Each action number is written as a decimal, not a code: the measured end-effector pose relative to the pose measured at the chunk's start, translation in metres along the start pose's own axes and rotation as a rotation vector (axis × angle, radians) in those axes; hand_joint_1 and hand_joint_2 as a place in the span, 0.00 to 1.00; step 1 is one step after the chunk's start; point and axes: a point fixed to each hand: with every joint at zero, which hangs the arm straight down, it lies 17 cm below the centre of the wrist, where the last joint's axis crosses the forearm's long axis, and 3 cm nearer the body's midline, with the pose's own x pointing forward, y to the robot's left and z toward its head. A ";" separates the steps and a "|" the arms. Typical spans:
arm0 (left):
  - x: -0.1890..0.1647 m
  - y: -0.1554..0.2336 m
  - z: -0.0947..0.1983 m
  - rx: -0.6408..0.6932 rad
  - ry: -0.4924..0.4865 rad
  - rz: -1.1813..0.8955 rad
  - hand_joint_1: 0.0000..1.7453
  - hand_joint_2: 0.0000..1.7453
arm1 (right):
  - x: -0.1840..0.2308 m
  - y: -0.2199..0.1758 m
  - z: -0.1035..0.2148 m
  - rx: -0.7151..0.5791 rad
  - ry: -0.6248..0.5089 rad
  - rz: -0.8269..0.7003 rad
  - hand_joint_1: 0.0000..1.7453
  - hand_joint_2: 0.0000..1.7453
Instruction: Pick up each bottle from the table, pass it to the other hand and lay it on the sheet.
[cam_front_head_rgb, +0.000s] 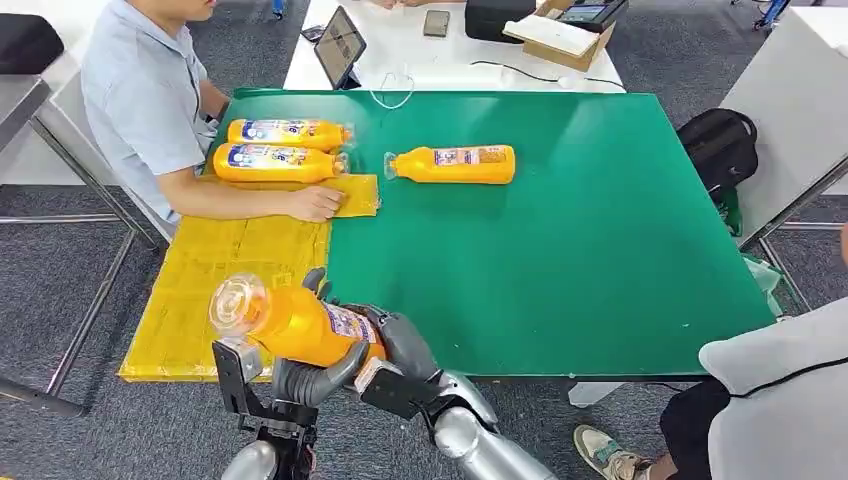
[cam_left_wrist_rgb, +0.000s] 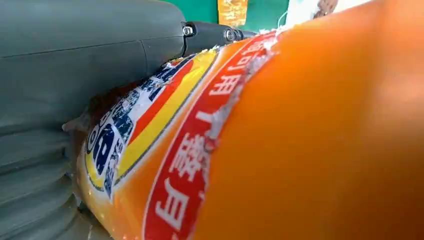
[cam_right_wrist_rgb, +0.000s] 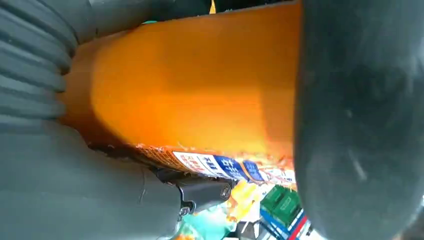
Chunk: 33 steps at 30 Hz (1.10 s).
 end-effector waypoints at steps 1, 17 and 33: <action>0.000 0.001 0.000 0.002 0.001 0.002 0.00 1.00 | 0.000 0.001 0.000 0.005 0.000 0.002 0.99 1.00; 0.036 0.028 -0.008 0.054 -0.109 0.150 1.00 1.00 | 0.046 -0.011 0.015 -0.219 -0.128 -0.068 0.00 0.00; 0.051 0.096 -0.021 0.253 -0.194 -0.203 1.00 1.00 | 0.137 -0.034 0.035 -0.272 -0.336 -0.302 0.00 0.00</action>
